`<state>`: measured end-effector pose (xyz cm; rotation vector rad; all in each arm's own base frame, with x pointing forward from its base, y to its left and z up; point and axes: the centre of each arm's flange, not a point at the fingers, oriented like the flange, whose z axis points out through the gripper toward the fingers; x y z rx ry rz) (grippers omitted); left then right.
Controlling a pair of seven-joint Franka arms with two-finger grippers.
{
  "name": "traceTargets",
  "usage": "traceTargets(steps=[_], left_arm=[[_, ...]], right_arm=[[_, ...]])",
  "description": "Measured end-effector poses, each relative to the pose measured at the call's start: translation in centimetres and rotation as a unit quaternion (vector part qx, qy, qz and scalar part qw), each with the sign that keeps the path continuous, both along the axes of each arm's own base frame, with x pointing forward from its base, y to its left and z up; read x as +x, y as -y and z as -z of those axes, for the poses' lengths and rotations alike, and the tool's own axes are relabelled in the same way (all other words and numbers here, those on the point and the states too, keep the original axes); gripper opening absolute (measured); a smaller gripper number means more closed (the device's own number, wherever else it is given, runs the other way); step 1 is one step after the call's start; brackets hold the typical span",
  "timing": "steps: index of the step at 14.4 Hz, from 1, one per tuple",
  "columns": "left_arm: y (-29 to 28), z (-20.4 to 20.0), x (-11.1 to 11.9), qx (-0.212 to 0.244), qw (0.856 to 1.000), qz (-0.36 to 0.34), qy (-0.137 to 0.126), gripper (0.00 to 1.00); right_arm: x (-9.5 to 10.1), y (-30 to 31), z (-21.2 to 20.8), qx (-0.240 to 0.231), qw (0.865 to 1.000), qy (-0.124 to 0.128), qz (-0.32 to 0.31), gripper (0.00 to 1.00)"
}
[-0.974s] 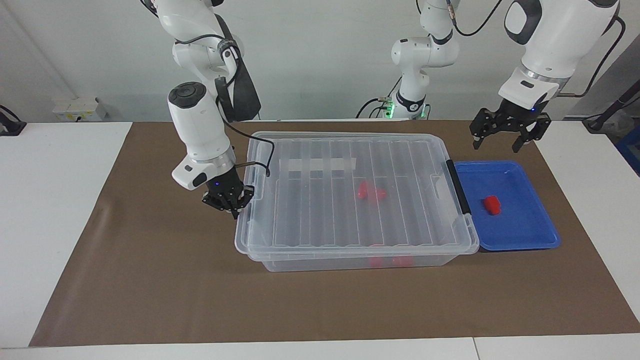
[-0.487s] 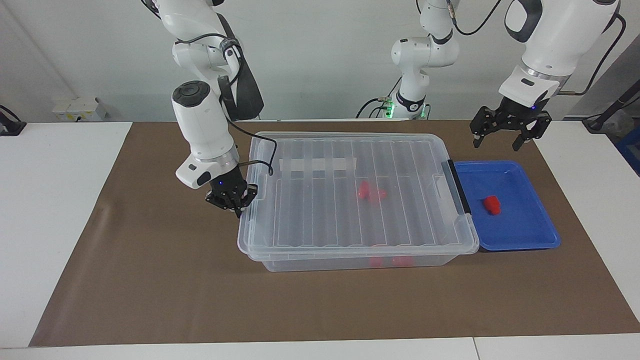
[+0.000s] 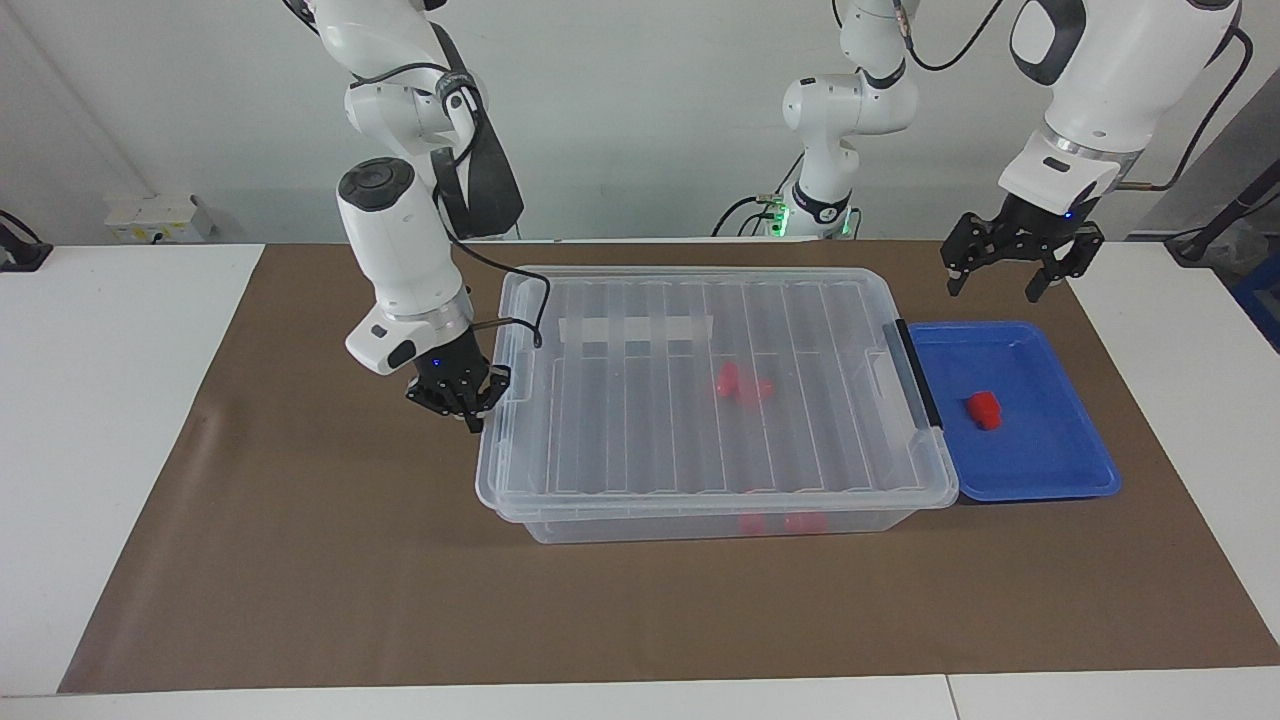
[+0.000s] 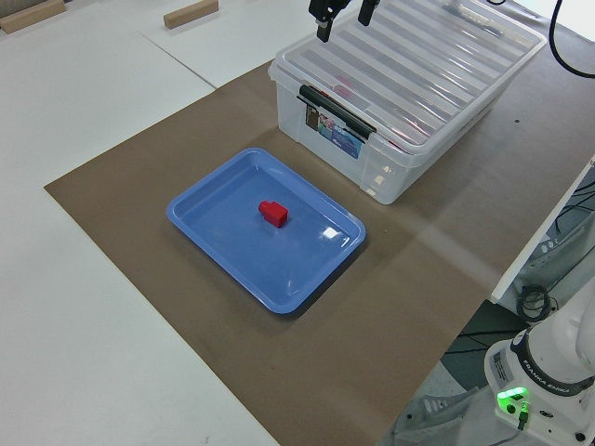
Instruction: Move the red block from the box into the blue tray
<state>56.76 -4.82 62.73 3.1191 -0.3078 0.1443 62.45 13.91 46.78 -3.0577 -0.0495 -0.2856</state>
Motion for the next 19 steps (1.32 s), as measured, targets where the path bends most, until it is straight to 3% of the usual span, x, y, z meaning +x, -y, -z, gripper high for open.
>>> traceTargets(steps=[2,3,11,19], left_arm=[[-0.1,0.0,0.0,0.0,1.0,-0.001,0.0,1.0],[-0.2,-0.1,0.0,0.0,1.0,-0.002,0.001,1.0],[-0.2,-0.2,-0.1,0.0,1.0,-0.002,0.001,1.0],[-0.3,-0.2,-0.2,0.0,1.0,-0.002,0.0,1.0]], right_arm=[[-0.6,2.1,-1.7,-0.003,1.0,-0.011,0.015,0.01],[-1.0,3.4,-2.6,-0.004,1.0,-0.016,0.024,0.07],[-5.5,10.2,-9.9,-0.02,0.995,-0.061,0.072,0.99],[-7.2,14.8,-17.3,-0.023,0.99,-0.083,0.111,1.0]])
